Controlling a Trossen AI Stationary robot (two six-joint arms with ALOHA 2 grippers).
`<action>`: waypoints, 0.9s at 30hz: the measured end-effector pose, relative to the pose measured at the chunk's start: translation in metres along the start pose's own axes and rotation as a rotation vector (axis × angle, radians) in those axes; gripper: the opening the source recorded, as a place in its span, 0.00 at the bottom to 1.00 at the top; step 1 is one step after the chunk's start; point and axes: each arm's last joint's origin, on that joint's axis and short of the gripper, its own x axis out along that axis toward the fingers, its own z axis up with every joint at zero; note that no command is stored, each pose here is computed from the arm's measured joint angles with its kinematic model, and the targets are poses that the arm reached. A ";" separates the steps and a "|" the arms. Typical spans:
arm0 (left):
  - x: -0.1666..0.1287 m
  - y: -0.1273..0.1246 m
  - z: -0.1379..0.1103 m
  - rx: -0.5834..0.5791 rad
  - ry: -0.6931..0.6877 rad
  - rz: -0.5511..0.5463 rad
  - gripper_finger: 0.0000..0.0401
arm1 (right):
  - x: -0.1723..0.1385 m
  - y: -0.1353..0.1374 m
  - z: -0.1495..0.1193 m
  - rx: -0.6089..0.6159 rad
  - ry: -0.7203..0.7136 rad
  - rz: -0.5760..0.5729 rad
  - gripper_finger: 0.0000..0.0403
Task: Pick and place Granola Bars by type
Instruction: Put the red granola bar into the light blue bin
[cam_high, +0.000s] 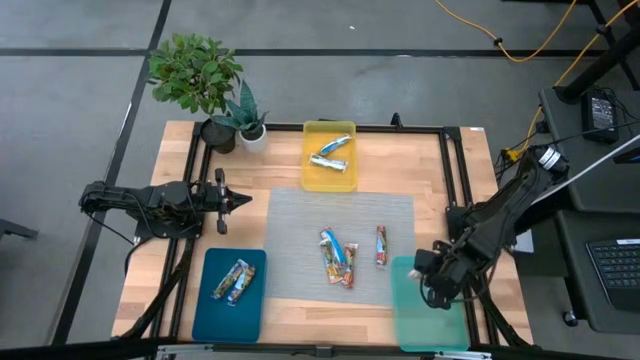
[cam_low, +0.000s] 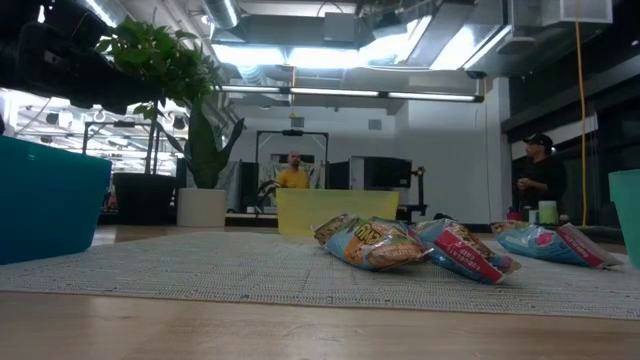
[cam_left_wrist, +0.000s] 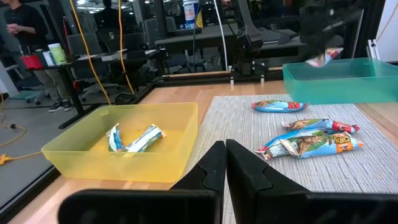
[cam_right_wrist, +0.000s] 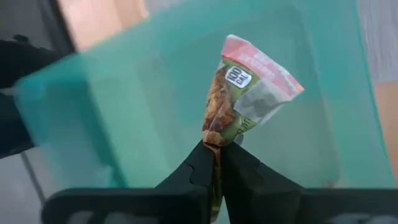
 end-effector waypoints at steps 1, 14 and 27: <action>0.000 0.000 0.000 0.000 0.000 0.000 0.02 | 0.003 -0.002 -0.001 0.006 0.003 -0.005 0.07; 0.000 0.000 0.000 0.000 0.000 0.000 0.02 | 0.035 -0.024 -0.009 0.021 0.003 0.000 0.07; 0.000 0.000 0.000 0.000 0.000 0.000 0.02 | 0.040 -0.027 -0.011 0.020 0.017 0.007 0.14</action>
